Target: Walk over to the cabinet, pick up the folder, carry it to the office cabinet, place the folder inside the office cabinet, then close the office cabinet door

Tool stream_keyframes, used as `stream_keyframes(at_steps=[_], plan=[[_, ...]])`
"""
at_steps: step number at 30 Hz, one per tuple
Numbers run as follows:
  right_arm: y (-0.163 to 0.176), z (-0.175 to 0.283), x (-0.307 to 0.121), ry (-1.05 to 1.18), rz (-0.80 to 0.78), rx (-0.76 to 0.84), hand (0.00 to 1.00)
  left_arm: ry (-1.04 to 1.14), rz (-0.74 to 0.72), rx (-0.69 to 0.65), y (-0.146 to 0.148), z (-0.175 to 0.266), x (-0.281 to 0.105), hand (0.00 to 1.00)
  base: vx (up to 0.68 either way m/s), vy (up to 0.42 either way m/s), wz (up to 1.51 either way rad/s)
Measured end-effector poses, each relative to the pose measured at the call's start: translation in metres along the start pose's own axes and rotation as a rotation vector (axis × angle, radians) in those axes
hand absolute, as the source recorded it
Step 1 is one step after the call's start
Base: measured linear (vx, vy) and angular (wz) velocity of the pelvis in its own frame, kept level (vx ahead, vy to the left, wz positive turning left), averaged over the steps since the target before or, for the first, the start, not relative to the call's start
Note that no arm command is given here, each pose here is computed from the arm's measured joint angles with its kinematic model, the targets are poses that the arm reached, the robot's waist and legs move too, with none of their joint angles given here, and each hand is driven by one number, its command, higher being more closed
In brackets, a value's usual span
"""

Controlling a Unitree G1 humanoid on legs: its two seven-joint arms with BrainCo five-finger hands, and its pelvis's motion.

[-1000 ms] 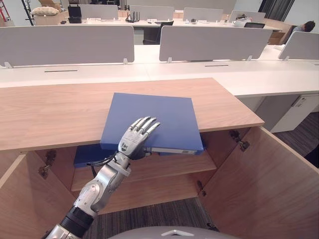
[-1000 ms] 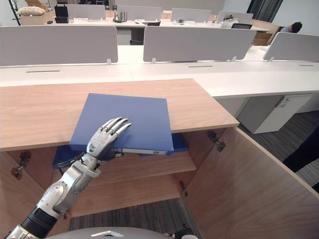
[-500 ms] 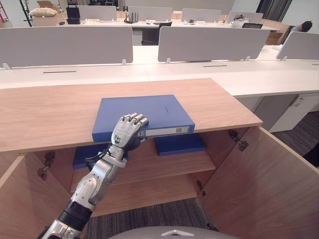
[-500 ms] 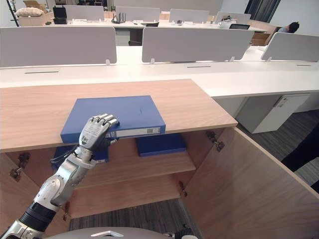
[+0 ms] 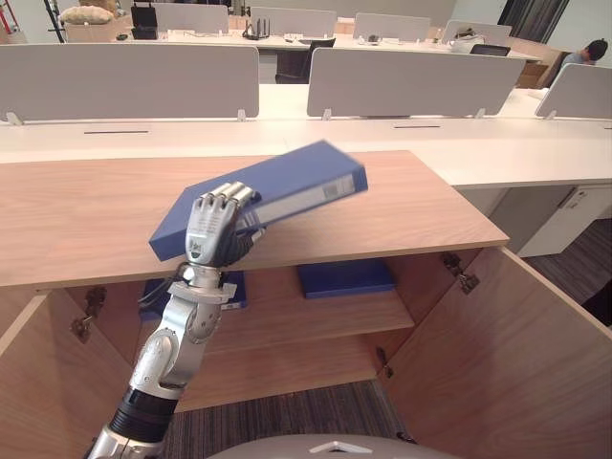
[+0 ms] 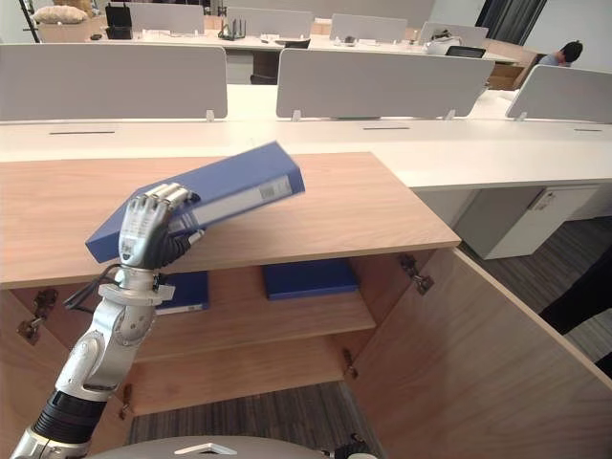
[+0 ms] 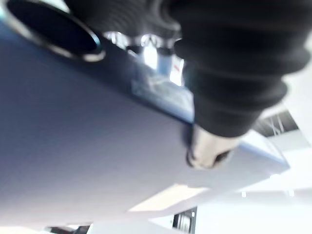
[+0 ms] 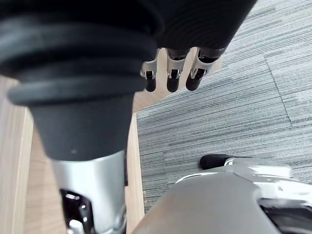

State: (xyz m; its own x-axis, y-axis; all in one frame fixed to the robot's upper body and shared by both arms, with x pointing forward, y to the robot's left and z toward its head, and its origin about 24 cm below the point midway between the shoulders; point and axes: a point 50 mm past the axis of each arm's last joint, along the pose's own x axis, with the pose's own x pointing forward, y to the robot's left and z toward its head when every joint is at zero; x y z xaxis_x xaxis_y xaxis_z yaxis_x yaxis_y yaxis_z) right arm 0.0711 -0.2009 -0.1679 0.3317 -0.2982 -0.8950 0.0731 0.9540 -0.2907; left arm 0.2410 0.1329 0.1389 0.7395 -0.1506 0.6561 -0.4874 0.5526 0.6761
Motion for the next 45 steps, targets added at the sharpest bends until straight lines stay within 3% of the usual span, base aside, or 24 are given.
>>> stream_keyframes(at_steps=[10, 15, 20, 29, 35, 40, 45], plan=[[0.003, 0.014, -0.005, -0.111, -0.03, 0.011, 0.0, 0.009, 0.345, -0.176, 0.049, 0.017, 0.012, 1.0, -0.06, -0.018, -0.01], [0.016, 0.08, -0.031, -0.463, -0.014, 0.125, 0.0, -0.016, 0.529, -0.249, 0.072, 0.031, 0.011, 1.0, -0.04, -0.01, -0.06], [0.004, 0.138, -0.08, -0.835, -0.049, 0.294, 0.0, 0.013, 0.647, -0.281, 0.085, 0.031, 0.005, 1.0, -0.03, 0.001, -0.08], [-0.033, 0.188, -0.174, -1.364, -0.108, 0.51, 0.0, 0.166, 0.703, -0.431, 0.094, 0.022, -0.025, 1.0, 0.0, -0.002, -0.04], [-0.041, 0.2, -0.2, -1.516, -0.106, 0.554, 0.0, 0.198, 0.732, -0.576, 0.094, 0.02, -0.029, 1.0, 0.0, -0.002, -0.07], [-0.042, 0.216, -0.214, -1.606, -0.04, 0.606, 0.0, 0.188, 0.717, -0.723, 0.092, 0.02, -0.028, 1.0, 0.0, 0.0, 0.0], [-0.038, 0.233, -0.229, -1.707, 0.122, 0.624, 0.0, 0.163, 0.63, -0.919, 0.081, 0.026, -0.025, 1.0, 0.0, -0.003, 0.01]])
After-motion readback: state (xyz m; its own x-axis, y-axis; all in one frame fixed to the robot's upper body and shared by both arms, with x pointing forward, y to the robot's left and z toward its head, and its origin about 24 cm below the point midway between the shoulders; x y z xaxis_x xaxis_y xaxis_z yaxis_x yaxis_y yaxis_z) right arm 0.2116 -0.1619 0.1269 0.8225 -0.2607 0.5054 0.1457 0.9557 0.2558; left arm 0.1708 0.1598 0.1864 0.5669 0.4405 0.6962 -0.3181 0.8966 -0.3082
